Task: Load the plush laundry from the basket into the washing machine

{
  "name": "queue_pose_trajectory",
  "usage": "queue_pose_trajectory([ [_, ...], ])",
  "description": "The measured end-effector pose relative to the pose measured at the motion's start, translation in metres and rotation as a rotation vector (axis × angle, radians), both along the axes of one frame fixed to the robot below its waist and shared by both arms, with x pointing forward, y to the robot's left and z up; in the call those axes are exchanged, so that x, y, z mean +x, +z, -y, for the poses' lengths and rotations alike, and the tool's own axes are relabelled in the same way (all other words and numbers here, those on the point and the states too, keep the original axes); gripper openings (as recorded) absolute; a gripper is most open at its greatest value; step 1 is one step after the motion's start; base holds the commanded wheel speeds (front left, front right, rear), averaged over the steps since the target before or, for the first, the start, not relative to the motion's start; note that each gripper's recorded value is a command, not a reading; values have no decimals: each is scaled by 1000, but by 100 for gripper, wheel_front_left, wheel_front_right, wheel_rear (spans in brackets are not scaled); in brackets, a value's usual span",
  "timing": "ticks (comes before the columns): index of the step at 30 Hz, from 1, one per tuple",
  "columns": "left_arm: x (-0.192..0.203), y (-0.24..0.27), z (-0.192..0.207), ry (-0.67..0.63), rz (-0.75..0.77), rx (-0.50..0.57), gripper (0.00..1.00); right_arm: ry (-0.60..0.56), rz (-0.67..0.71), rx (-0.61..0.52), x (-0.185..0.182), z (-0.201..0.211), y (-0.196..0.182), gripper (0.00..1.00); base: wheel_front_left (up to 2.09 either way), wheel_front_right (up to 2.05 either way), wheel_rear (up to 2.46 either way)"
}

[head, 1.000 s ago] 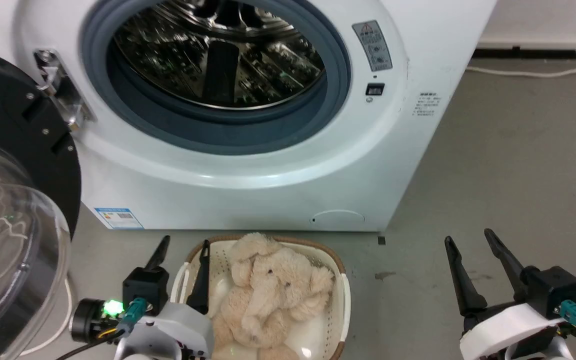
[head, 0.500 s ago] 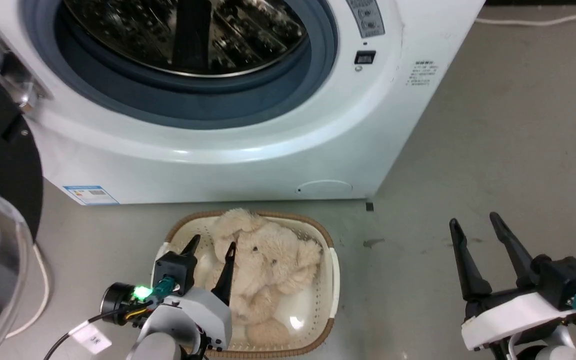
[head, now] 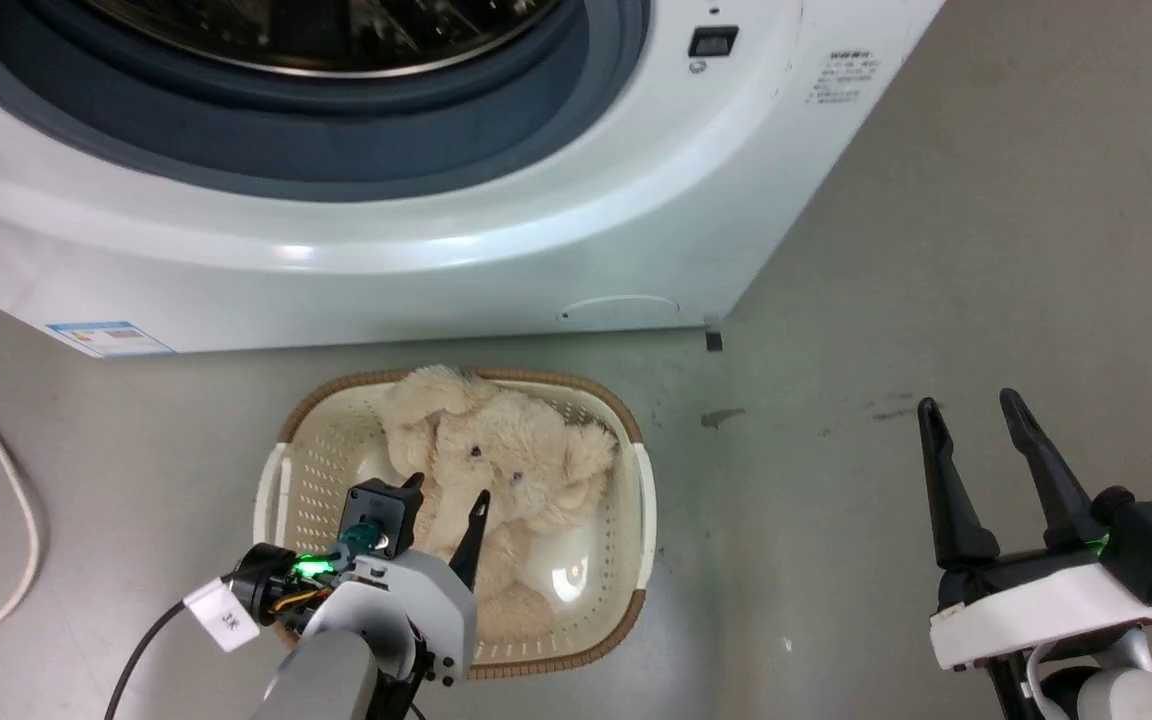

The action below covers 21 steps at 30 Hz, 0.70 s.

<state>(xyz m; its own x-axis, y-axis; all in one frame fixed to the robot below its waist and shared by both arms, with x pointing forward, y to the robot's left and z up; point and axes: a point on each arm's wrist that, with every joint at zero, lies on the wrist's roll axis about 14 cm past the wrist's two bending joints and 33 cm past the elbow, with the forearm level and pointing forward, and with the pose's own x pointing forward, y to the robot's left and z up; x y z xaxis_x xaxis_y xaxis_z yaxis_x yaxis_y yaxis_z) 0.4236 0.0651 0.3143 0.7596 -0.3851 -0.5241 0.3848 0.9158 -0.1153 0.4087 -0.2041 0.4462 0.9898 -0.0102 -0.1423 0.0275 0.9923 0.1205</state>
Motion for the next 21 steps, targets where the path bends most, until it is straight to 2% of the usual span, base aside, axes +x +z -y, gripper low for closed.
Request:
queue_pose_trajectory([
  [8, -4, -41, 8, -47, -140, 26, 100, -20, -36, 7, 3, 6, -17, 100, 0, 0, 0],
  [10, -8, -57, 9, -55, -213, 29, 100, -27, -47, 15, 5, 7, -23, 100, 0, 0, 0],
  [21, -12, -104, 3, -117, -347, 97, 100, -59, -94, 20, 5, 16, -46, 100, 0, 0, 0],
])
